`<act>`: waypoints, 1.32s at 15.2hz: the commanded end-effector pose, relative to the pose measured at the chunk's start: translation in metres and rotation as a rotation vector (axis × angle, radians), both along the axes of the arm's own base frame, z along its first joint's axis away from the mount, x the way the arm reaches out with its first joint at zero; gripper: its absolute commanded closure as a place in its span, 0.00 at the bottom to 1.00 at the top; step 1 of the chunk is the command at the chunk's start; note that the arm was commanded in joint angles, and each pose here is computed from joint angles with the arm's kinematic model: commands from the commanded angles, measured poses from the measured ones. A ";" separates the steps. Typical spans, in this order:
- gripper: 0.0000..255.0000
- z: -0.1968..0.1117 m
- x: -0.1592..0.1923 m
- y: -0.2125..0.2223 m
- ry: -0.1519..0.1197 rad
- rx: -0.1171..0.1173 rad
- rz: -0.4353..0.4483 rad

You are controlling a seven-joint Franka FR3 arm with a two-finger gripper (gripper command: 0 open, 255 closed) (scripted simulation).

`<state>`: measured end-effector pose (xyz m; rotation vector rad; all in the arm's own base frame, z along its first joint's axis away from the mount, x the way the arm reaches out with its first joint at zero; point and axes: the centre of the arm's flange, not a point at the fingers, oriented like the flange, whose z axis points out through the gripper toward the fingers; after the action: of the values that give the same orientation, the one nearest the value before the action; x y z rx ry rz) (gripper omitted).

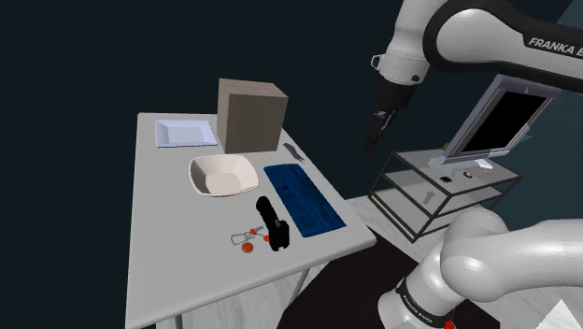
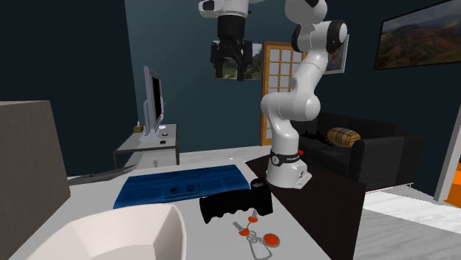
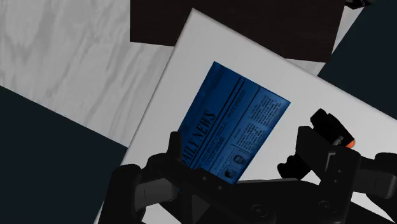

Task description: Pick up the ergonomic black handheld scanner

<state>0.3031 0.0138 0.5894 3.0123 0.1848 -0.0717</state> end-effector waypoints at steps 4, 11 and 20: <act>0.00 -0.029 0.009 0.025 -0.007 0.000 -0.064; 0.00 -0.095 0.037 0.082 -0.024 -0.001 -0.215; 0.00 -0.180 0.087 0.147 -0.046 -0.003 -0.408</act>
<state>0.3851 0.1541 0.4163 2.9970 -0.3967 -0.0433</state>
